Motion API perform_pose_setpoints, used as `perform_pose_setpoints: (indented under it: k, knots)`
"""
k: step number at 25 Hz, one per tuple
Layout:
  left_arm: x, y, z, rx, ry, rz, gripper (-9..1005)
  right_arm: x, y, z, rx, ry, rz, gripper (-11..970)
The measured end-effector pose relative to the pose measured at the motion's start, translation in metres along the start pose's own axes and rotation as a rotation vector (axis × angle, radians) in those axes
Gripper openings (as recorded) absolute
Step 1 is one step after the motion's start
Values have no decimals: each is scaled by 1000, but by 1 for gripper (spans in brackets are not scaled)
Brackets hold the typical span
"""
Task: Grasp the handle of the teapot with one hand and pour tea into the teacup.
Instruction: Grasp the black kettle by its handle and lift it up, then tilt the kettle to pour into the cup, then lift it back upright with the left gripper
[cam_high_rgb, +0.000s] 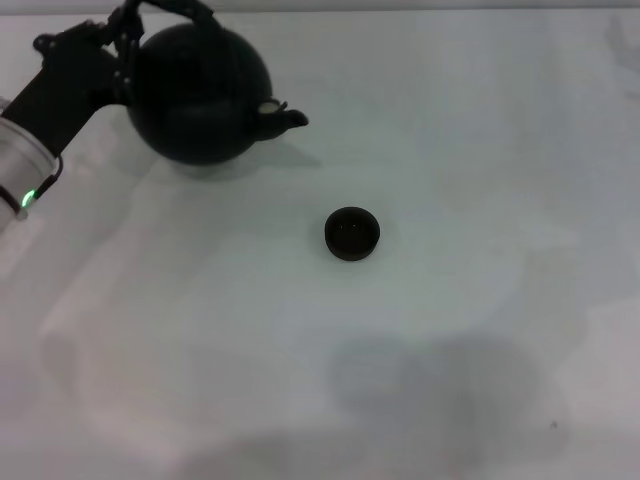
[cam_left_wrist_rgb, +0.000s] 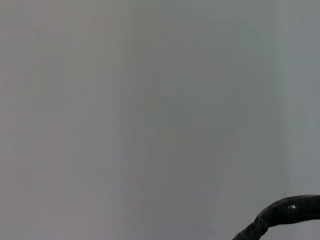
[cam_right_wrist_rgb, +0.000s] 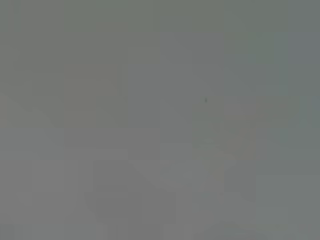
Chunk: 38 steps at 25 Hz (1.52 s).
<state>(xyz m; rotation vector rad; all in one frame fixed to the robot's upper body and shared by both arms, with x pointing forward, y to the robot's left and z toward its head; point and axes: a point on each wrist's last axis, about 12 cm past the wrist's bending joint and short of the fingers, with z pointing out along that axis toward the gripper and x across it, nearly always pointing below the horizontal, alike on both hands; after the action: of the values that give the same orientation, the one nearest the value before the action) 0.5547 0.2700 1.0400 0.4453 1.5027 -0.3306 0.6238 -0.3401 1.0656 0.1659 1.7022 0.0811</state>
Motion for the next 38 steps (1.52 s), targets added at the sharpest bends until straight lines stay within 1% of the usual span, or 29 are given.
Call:
perform_pose_setpoints:
  k: [3,5,8,11,23,31,38]
  knots:
    - [-5,-4,6,40,-18,18,89,0,1,0,-1,2,1,844]
    - [-7,-8,10,86,-19,40,90,0,1,0,-1,2,1,844]
    - [-9,-13,15,142,-17,85,90,1,2,1,-2,5,2,844]
    - [-10,-18,19,179,-18,155,90,3,3,1,-5,13,5,845]
    - [-13,-24,25,206,-43,276,88,2,6,3,-10,15,6,845]
    - [-16,-30,32,276,-45,329,89,-2,10,6,-19,8,2,845]
    - [-17,-31,34,287,-53,382,89,-3,12,8,-23,6,1,844]
